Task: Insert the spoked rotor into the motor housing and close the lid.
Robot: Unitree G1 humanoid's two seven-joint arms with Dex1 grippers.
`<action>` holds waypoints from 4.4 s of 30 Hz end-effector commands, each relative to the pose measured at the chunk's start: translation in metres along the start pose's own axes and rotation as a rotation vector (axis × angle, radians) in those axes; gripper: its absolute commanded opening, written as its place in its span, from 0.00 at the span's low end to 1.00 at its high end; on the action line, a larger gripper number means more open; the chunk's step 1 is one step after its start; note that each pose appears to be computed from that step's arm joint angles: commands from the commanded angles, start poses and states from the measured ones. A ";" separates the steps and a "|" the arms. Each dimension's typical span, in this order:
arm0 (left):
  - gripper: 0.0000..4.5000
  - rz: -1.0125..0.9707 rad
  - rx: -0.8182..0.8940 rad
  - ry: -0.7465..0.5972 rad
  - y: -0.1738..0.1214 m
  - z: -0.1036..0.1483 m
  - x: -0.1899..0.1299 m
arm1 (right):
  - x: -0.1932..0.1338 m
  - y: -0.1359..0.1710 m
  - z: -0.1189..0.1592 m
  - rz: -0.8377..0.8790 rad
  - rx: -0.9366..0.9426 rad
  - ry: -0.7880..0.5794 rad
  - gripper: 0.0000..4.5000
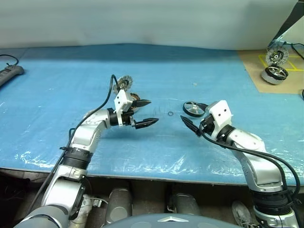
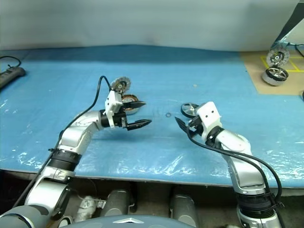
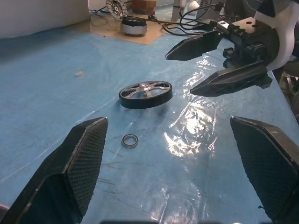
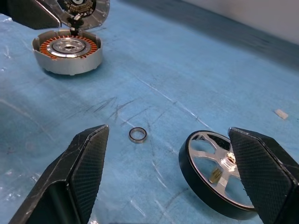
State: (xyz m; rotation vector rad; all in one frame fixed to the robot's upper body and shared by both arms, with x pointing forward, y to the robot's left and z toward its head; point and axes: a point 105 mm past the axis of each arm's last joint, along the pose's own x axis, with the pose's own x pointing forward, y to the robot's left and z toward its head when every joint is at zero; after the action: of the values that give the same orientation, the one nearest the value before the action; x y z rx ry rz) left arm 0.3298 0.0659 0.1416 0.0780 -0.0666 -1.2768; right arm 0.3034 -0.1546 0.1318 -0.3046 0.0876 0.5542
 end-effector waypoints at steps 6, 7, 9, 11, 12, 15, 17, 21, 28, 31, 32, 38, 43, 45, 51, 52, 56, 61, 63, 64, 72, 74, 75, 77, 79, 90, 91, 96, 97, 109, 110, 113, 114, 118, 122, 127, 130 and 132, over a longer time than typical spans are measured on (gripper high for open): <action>1.00 -0.028 0.072 0.019 -0.003 0.019 0.003 | -0.002 0.002 0.010 0.015 -0.039 -0.030 0.97; 1.00 -0.025 0.085 0.019 -0.002 0.021 0.003 | -0.001 0.004 0.011 0.026 -0.039 -0.029 0.97; 1.00 -0.021 0.112 0.027 -0.001 0.021 0.003 | -0.001 0.007 0.011 0.049 -0.034 -0.028 0.97; 1.00 -0.032 0.132 0.032 -0.002 0.022 0.001 | 0.000 0.008 0.009 0.046 -0.037 -0.022 0.97; 1.00 -0.033 0.147 0.052 0.000 0.021 0.000 | 0.000 0.008 0.008 0.043 -0.039 -0.019 0.97; 1.00 -0.042 0.209 0.137 0.006 0.014 -0.006 | 0.001 0.006 0.007 0.032 -0.042 -0.013 0.97; 1.00 -0.046 0.239 0.162 0.012 0.013 -0.010 | 0.002 0.004 0.005 0.022 -0.034 -0.009 0.97; 1.00 -0.035 0.275 0.203 0.030 0.013 -0.020 | 0.004 0.007 0.000 0.032 -0.039 0.010 0.97; 1.00 -0.035 0.354 0.259 0.053 0.016 -0.037 | 0.006 0.008 -0.002 0.016 -0.037 0.014 0.97; 1.00 -0.040 0.384 0.287 0.062 0.018 -0.043 | 0.007 0.006 -0.004 0.008 -0.041 0.018 0.97; 1.00 -0.036 0.410 0.335 0.068 0.016 -0.047 | 0.007 0.006 -0.004 0.004 -0.043 0.019 0.97; 1.00 -0.040 0.461 0.474 0.087 0.017 -0.055 | 0.009 0.004 -0.007 -0.019 -0.053 0.025 0.97; 1.00 -0.038 0.429 0.554 0.094 0.009 -0.053 | 0.009 0.006 -0.009 -0.047 -0.051 0.025 0.97; 1.00 -0.065 0.425 0.570 0.092 0.006 -0.051 | 0.008 0.006 -0.011 -0.059 -0.052 0.031 0.97; 1.00 -0.079 0.417 0.595 0.090 -0.003 -0.039 | 0.004 0.007 -0.017 -0.076 -0.054 0.049 0.97; 1.00 -0.088 0.417 0.598 0.089 -0.004 -0.038 | 0.004 0.007 -0.018 -0.078 -0.056 0.052 0.97; 1.00 -0.071 0.426 0.630 0.090 -0.012 -0.034 | 0.004 0.008 -0.020 -0.080 -0.057 0.056 0.97; 1.00 -0.083 0.420 0.652 0.085 -0.027 -0.030 | 0.003 0.006 -0.023 -0.090 -0.063 0.069 0.97; 1.00 -0.087 0.425 0.658 0.083 -0.032 -0.028 | 0.004 0.006 -0.024 -0.089 -0.064 0.069 0.97; 1.00 -0.088 0.414 0.652 0.081 -0.035 -0.027 | 0.005 0.006 -0.023 -0.088 -0.065 0.069 0.97; 0.80 -0.072 0.413 0.685 0.077 -0.054 -0.031 | 0.008 0.009 -0.025 -0.079 -0.081 0.076 0.97; 0.64 -0.036 0.449 0.712 0.082 -0.057 -0.032 | 0.008 0.009 -0.025 -0.078 -0.084 0.076 0.97; 0.58 -0.028 0.462 0.730 0.083 -0.059 -0.033 | 0.009 0.010 -0.025 -0.078 -0.084 0.076 0.97; 0.58 -0.087 0.474 0.729 0.077 -0.060 -0.033 | 0.010 0.011 -0.025 -0.075 -0.085 0.075 0.97; 0.54 -0.140 0.460 0.712 0.071 -0.058 -0.033 | 0.010 0.011 -0.025 -0.074 -0.087 0.074 0.97; 0.41 -0.286 0.446 0.517 0.052 -0.032 -0.022 | 0.008 0.007 -0.027 -0.103 -0.080 0.079 0.97; 0.41 -0.297 0.459 0.536 0.051 -0.036 -0.024 | 0.008 0.008 -0.028 -0.102 -0.080 0.080 0.97; 0.41 -0.358 0.474 0.518 0.042 -0.037 -0.022 | 0.009 0.010 -0.028 -0.100 -0.080 0.081 0.97; 0.41 -0.378 0.487 0.513 0.039 -0.037 -0.021 | 0.009 0.010 -0.029 -0.101 -0.080 0.081 0.97; 0.41 -0.453 0.586 0.432 0.023 -0.034 -0.005 | 0.009 0.009 -0.027 -0.115 -0.069 0.073 0.97; 0.41 -0.440 0.577 0.397 0.024 -0.028 -0.004 | 0.008 0.009 -0.026 -0.113 -0.064 0.070 0.97; 0.41 -0.423 0.496 0.263 0.023 -0.007 -0.001 | 0.006 0.012 -0.022 -0.097 -0.021 0.044 0.97; 0.41 -0.428 0.461 0.223 0.021 -0.001 -0.001 | 0.005 0.012 -0.020 -0.089 -0.003 0.033 0.97; 0.41 -0.445 0.311 0.106 0.010 0.023 -0.008 | 0.003 0.015 0.002 -0.039 0.084 -0.057 0.97; 0.41 -0.483 0.282 0.163 -0.005 0.020 -0.021 | 0.004 0.020 0.006 0.013 0.087 -0.057 0.97; 0.41 -0.448 0.228 0.297 -0.008 -0.007 -0.053 | 0.010 0.029 0.009 0.112 0.070 -0.047 0.97; 0.41 -0.400 0.158 0.389 -0.007 -0.028 -0.080 | 0.017 0.041 0.025 0.253 0.033 -0.066 0.97; 0.41 -0.351 0.142 0.418 -0.004 -0.037 -0.091 | 0.022 0.048 0.030 0.364 -0.074 -0.040 0.97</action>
State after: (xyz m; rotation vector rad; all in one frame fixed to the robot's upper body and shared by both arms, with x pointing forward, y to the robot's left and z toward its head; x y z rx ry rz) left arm 0.2995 0.1437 0.1009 0.4712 0.2338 -1.6265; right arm 0.3005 -0.1077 0.1368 -0.2919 0.1028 0.8154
